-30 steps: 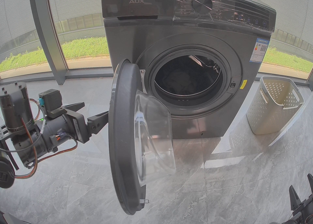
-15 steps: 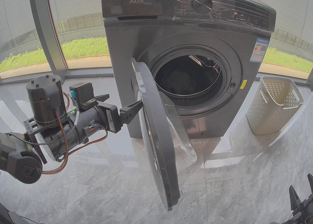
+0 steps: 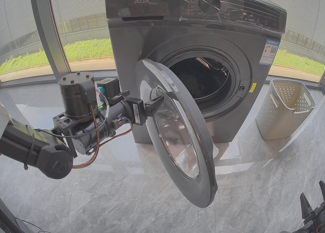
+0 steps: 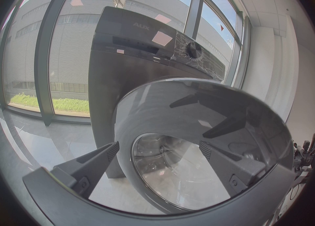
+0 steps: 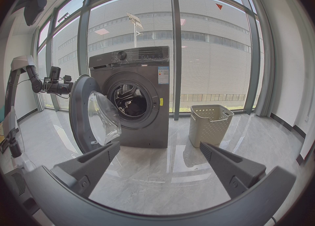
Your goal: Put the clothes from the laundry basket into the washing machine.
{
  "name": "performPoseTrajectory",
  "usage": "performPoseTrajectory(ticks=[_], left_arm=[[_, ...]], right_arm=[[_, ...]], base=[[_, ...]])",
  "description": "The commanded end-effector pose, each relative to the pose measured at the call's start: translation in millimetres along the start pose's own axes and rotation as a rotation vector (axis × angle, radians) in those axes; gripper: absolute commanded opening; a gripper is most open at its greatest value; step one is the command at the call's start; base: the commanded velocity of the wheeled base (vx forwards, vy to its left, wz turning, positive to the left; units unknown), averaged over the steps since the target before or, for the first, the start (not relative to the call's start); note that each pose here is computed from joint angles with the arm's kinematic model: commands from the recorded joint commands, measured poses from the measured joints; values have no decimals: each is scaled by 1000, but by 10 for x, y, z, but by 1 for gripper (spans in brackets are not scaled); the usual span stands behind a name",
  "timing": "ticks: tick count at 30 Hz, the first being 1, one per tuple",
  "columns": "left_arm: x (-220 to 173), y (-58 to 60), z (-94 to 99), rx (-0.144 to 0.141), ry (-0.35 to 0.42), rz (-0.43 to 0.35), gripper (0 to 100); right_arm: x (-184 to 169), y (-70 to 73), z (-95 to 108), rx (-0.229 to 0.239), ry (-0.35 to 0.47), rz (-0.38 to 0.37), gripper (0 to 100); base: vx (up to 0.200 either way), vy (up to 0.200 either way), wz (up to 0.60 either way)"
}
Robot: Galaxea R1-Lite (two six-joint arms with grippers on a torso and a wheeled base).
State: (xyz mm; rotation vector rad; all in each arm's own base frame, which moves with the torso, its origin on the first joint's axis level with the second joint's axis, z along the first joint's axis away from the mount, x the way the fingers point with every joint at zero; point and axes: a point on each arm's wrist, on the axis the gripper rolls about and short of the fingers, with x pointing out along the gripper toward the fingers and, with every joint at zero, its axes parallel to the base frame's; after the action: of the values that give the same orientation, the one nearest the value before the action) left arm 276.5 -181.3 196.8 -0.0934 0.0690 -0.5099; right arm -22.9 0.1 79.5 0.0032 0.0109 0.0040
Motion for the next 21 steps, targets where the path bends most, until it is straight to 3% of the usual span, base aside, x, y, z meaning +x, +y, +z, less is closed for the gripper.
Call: performPoseTrajectory(ticks=[1, 9, 21], left_arm=[[121, -4, -64, 0, 14, 2, 100], [319, 9, 45, -8, -29, 11, 100], [655, 9, -10, -20, -49, 24, 100]], right_arm=[[-2, 0, -40, 0, -3, 1, 100], [-2, 0, -40, 0, -3, 1, 100], [-2, 0, -40, 0, -3, 2, 100]], base=[[0, 0, 0], [0, 0, 0], [0, 0, 0]])
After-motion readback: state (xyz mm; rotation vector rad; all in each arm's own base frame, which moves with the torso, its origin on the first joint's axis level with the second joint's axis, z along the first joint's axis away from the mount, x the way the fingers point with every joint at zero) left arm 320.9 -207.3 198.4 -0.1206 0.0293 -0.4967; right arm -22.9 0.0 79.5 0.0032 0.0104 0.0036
